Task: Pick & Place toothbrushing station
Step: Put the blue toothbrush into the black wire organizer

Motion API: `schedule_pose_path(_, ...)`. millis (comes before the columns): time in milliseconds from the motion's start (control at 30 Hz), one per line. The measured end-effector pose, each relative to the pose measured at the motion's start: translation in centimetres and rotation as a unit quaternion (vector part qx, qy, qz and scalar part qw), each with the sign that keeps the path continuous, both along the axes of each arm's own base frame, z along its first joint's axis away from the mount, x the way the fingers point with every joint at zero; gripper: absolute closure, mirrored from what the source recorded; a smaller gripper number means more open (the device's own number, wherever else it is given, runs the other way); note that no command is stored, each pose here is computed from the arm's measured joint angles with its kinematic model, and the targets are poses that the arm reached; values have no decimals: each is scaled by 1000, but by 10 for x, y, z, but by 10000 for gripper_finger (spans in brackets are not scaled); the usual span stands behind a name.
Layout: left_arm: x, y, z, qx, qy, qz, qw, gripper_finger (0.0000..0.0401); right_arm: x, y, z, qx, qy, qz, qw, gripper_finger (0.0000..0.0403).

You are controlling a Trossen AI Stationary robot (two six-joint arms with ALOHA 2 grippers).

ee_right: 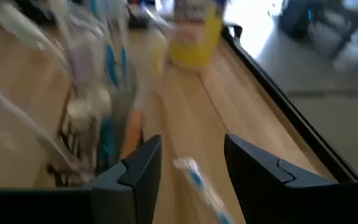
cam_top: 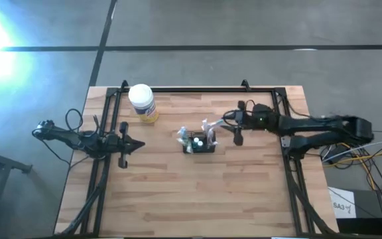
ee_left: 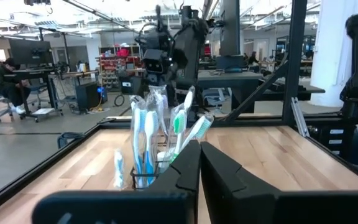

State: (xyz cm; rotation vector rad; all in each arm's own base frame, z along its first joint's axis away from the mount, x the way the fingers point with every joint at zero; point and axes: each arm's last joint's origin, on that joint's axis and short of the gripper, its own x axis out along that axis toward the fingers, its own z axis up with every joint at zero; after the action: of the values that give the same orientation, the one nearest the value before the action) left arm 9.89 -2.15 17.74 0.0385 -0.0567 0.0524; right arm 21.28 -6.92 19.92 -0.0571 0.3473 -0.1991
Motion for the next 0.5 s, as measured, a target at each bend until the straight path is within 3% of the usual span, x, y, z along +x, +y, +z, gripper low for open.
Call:
schedule_pose_path(167, 0, 0, 0, -1, -3, 0, 1000, 390, -8, -4, 28, 11, 120, -16, 993, 234)
schedule_pose_path(267, 0, 0, 0, -1, -3, 0, 1000, 395, -9, -14, 34, 19, 206, -22, 978, 234)
schedule_pose_path(367, 0, 0, 0, -1, -3, 0, 1000, 395, -6, -27, 29, 14, 289, -9, 957, 234)
schedule_pose_path(500, 0, 0, 1, -1, -5, 0, 1000, 387, 9, -45, 13, -7, 345, 23, 938, 234)
